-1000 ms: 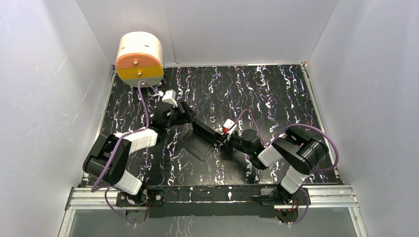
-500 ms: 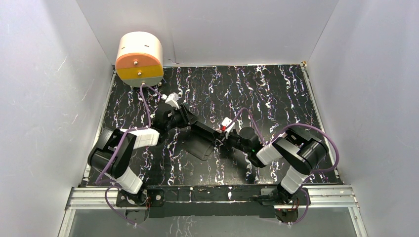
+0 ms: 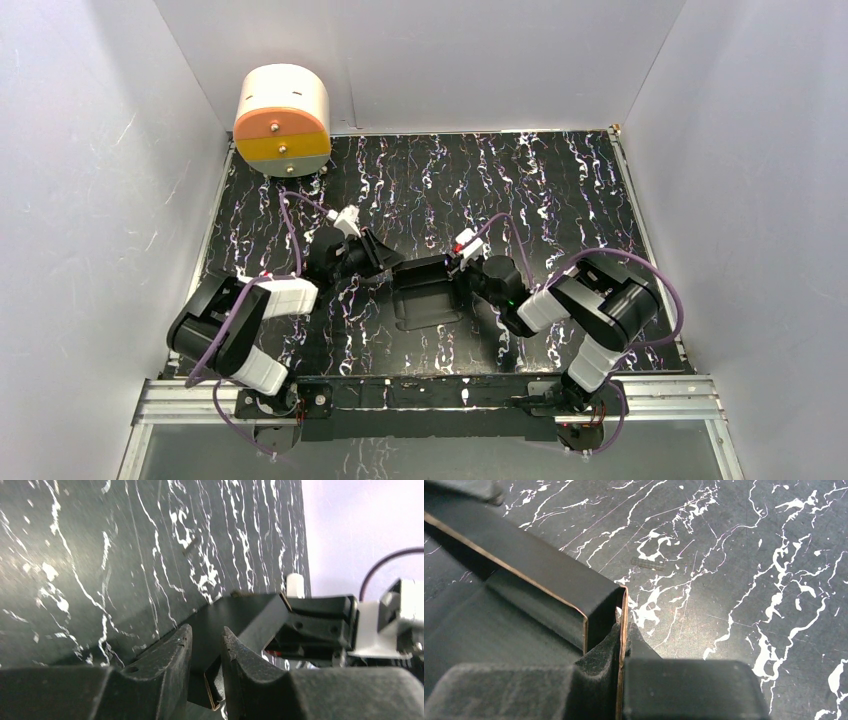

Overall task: Fold the paper box
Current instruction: Fold the paper box at the center of the board.

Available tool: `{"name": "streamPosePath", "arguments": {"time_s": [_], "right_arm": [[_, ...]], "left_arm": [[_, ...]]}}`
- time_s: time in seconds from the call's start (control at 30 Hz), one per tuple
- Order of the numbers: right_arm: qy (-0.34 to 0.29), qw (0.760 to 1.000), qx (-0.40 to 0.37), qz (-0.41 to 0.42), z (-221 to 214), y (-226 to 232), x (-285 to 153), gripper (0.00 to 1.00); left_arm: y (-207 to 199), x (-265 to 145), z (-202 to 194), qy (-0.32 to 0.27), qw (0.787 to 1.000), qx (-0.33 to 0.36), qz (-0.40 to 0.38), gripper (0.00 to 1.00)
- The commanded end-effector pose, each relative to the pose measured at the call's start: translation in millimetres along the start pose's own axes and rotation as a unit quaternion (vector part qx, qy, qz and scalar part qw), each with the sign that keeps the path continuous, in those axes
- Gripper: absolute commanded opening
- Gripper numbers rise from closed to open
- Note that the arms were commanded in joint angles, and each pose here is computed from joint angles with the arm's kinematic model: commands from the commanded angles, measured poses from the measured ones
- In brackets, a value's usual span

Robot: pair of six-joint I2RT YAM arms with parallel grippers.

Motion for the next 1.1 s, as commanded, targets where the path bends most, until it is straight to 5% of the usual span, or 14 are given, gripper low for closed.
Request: {"name": "streamPosePath", "arguments": {"time_s": [0.0,0.2,0.57,1.07], "right_arm": [[-0.03,0.999,0.012,-0.015,15.7,-3.6,12.7,0.02],[-0.032,0.999,0.004,0.014,5.4,5.2,13.9,0.04],[-0.038,0.997,-0.023,0.059,-11.8,17.2,8.2,0.05],[-0.028,0.997,-0.022,0.069,-17.2,20.1,12.2,0.05]], "left_arm": [[-13.4,-17.2,-35.4,0.06,0.998,-0.015,-0.032,0.24],[-13.4,-29.0,-49.3,0.07,0.997,0.005,-0.035,0.27],[-27.0,-19.2,-25.3,0.054,0.996,0.061,-0.034,0.56],[-42.9,16.6,-39.1,0.105,0.989,0.083,-0.056,0.59]]}}
Point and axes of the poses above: each gripper's point midway between its finger pads, its own x axis out along the fingers, its own y axis along the line the jaws close on, z = x × y, the point moved 3 cm from there along -x, back along the fingers, and after that the axes turned 2 degrees about x, right-handed, at the moved point
